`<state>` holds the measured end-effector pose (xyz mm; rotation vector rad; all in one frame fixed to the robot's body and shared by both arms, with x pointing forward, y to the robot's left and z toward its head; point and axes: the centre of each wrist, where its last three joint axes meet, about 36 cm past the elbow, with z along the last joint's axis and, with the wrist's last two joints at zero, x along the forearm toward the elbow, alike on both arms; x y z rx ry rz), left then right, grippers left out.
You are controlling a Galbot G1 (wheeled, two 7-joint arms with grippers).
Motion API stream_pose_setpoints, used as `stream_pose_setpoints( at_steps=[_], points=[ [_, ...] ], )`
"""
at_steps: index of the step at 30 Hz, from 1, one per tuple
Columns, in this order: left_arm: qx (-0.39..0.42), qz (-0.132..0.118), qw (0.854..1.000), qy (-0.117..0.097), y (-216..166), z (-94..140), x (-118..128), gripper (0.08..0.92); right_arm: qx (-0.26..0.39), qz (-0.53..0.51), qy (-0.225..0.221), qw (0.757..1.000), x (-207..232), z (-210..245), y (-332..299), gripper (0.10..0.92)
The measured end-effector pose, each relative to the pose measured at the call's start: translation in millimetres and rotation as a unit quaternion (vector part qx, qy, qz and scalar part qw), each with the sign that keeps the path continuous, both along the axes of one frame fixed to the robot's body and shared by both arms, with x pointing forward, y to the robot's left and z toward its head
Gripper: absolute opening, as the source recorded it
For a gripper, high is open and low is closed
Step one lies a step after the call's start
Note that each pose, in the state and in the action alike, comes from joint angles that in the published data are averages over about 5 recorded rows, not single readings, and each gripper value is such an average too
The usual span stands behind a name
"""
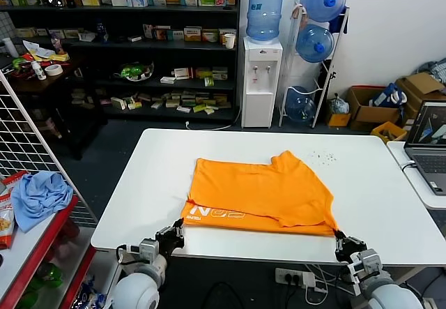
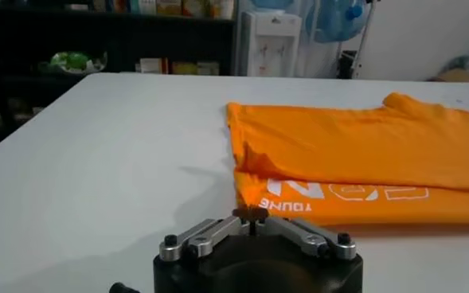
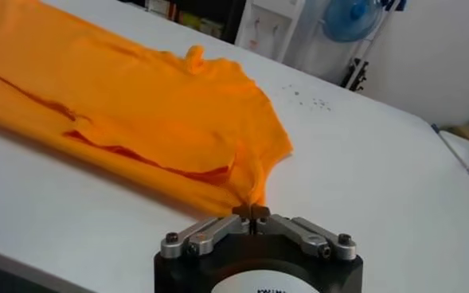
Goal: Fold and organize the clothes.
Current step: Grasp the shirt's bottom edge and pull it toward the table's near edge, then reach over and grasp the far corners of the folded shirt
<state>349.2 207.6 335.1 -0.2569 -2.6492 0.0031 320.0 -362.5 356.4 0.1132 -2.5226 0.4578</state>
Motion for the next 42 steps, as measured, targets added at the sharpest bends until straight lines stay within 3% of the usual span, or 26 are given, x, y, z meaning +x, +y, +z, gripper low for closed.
stream_pose_setpoints(
  at_steps=[5,9,20,29,33,42],
  points=[
    [0.000,-0.009,1.000,0.014,-6,2,-30,0.090,-0.004,0.000,0.015,1.000,-12,8,0,0.138],
    [0.001,-0.016,1.000,0.016,-9,6,-46,0.131,-0.003,-0.002,0.028,1.000,-20,16,0,0.222],
    [0.010,-0.032,0.999,-0.015,-2,37,-46,0.449,0.020,-0.016,0.027,0.999,-15,56,0,0.543],
    [-0.001,-0.034,0.998,-0.059,-4,47,8,0.709,0.062,-0.020,0.007,0.998,34,66,-9,0.789],
    [-0.002,-0.032,0.997,-0.068,-7,43,46,0.800,0.077,-0.017,-0.002,0.997,66,65,-15,0.820],
    [0.001,-0.033,0.997,-0.064,-22,34,127,0.823,0.103,-0.004,0.003,0.995,142,58,-25,0.823]
  ],
)
